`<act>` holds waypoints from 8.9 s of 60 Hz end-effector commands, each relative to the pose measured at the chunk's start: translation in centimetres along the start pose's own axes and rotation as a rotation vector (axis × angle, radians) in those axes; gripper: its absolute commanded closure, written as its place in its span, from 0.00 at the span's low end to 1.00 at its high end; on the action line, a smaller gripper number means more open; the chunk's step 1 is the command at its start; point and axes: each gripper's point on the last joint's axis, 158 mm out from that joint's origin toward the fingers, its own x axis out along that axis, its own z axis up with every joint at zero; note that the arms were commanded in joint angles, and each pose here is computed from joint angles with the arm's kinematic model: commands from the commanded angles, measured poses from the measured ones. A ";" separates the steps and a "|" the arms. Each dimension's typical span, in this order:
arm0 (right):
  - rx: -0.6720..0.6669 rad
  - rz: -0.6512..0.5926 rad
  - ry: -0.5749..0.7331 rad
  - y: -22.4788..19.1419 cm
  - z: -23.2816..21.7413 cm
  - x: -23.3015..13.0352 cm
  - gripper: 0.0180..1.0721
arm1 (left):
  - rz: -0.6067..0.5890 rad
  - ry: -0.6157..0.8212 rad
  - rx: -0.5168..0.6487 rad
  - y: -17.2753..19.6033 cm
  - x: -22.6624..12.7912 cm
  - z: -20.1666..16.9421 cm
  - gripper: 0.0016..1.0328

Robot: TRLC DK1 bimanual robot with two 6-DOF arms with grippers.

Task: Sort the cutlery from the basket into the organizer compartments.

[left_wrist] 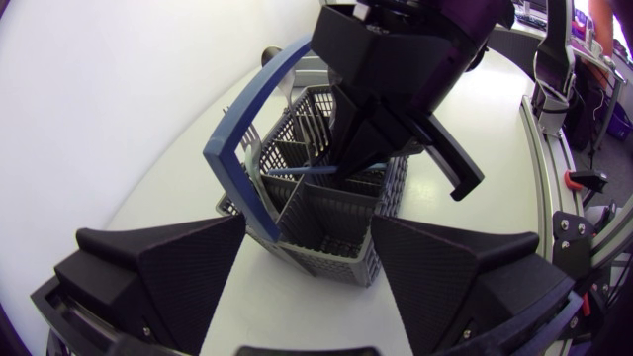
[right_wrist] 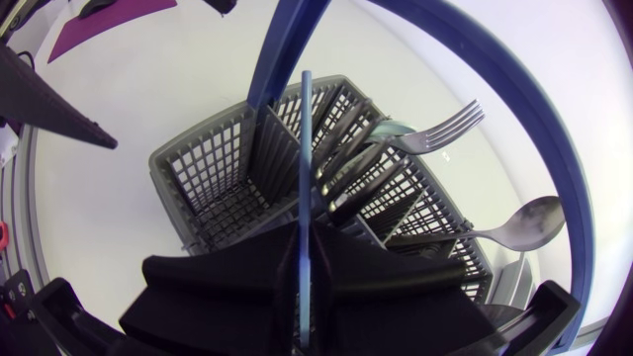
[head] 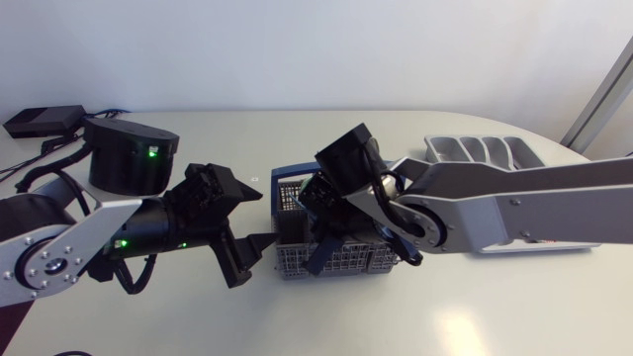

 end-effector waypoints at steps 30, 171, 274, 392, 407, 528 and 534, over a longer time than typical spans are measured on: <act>-0.100 0.045 -0.053 3.0 -1.8 -4.5 0.94 | -0.025 -0.002 0.022 -1.2 0.0 0.6 0.15; 0.826 -0.181 0.374 -28.7 -23.8 -2.7 0.94 | -0.160 0.041 0.046 -5.0 -2.6 0.2 0.15; 0.791 0.275 0.040 -19.5 -7.0 3.1 0.94 | -0.315 0.131 0.070 -10.5 2.8 -6.3 0.97; 0.131 0.160 -0.201 0.0 4.6 -8.4 0.61 | 0.005 -0.007 -0.032 1.2 0.0 -5.2 0.55; 0.074 0.103 -0.230 1.6 5.8 -4.3 0.61 | 0.002 -0.036 -0.050 2.4 0.7 -5.0 0.55; 0.069 -0.157 -0.414 -0.1 8.6 -1.8 0.58 | -0.001 -0.077 -0.087 3.6 1.1 -5.7 0.45; 0.069 -0.167 -0.414 -0.2 7.9 -2.1 0.54 | -0.001 -0.079 -0.084 3.6 1.1 -5.6 0.45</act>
